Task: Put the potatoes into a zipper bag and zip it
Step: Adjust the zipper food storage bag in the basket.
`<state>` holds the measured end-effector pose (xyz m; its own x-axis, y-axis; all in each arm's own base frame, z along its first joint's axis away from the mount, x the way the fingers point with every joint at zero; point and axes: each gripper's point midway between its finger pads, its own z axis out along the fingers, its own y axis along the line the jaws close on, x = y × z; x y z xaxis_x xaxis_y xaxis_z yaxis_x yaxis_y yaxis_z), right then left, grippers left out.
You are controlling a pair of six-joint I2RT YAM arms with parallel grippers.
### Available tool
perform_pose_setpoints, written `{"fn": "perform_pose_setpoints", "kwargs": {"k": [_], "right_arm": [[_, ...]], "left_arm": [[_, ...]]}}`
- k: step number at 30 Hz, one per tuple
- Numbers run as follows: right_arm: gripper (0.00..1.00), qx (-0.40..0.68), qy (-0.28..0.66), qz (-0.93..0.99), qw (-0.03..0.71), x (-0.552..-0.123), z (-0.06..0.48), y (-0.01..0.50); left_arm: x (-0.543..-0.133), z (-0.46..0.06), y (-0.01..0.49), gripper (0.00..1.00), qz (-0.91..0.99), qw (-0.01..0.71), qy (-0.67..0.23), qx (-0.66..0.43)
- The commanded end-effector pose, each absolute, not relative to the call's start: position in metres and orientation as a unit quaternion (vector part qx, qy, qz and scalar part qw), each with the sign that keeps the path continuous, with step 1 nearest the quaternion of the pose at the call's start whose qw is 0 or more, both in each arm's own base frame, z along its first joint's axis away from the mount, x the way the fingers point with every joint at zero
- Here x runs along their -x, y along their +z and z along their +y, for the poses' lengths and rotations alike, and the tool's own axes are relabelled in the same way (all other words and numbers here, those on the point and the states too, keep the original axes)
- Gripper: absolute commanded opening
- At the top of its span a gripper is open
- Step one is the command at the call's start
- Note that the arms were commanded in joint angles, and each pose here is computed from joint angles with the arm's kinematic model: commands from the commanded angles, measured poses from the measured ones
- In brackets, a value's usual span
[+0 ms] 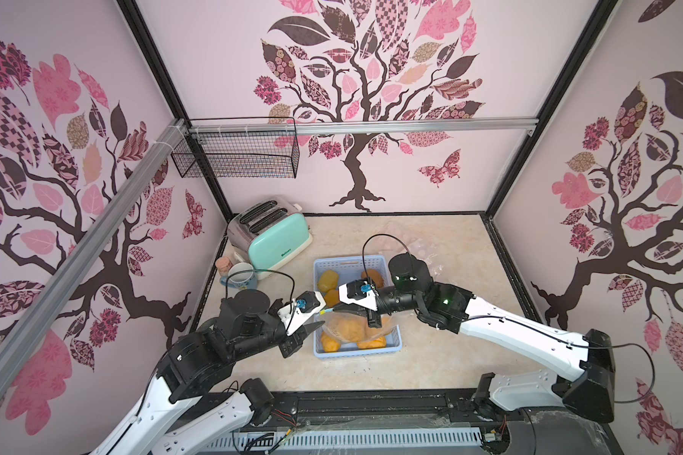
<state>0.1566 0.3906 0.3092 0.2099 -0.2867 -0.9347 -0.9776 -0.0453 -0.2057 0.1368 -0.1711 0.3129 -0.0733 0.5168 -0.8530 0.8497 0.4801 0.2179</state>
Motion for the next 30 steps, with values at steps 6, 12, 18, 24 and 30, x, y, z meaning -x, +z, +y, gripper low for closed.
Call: {"fn": "perform_pose_setpoints", "kwargs": {"k": [6,12,18,24,30], "right_arm": [[0.0,0.614,0.422,0.465,0.477,-0.123,0.371,0.327],[0.0,0.623,0.437,0.453,0.464,-0.113,0.368,0.32],[0.0,0.623,0.443,0.451,0.46,-0.113,0.369,0.317],[0.0,0.624,0.441,0.457,0.456,-0.114,0.37,0.313],[0.0,0.624,0.442,0.458,0.454,-0.114,0.37,0.312]], "left_arm": [[-0.123,-0.174,0.31,0.42,0.645,0.565,-0.22,-0.465],[-0.099,-0.186,0.304,0.42,0.59,0.573,-0.277,-0.498],[-0.1,-0.19,0.294,0.38,0.589,0.566,-0.278,-0.505],[-0.105,-0.191,0.293,0.27,0.587,0.578,-0.273,-0.497],[-0.106,-0.191,0.292,0.1,0.587,0.58,-0.273,-0.494]]}}
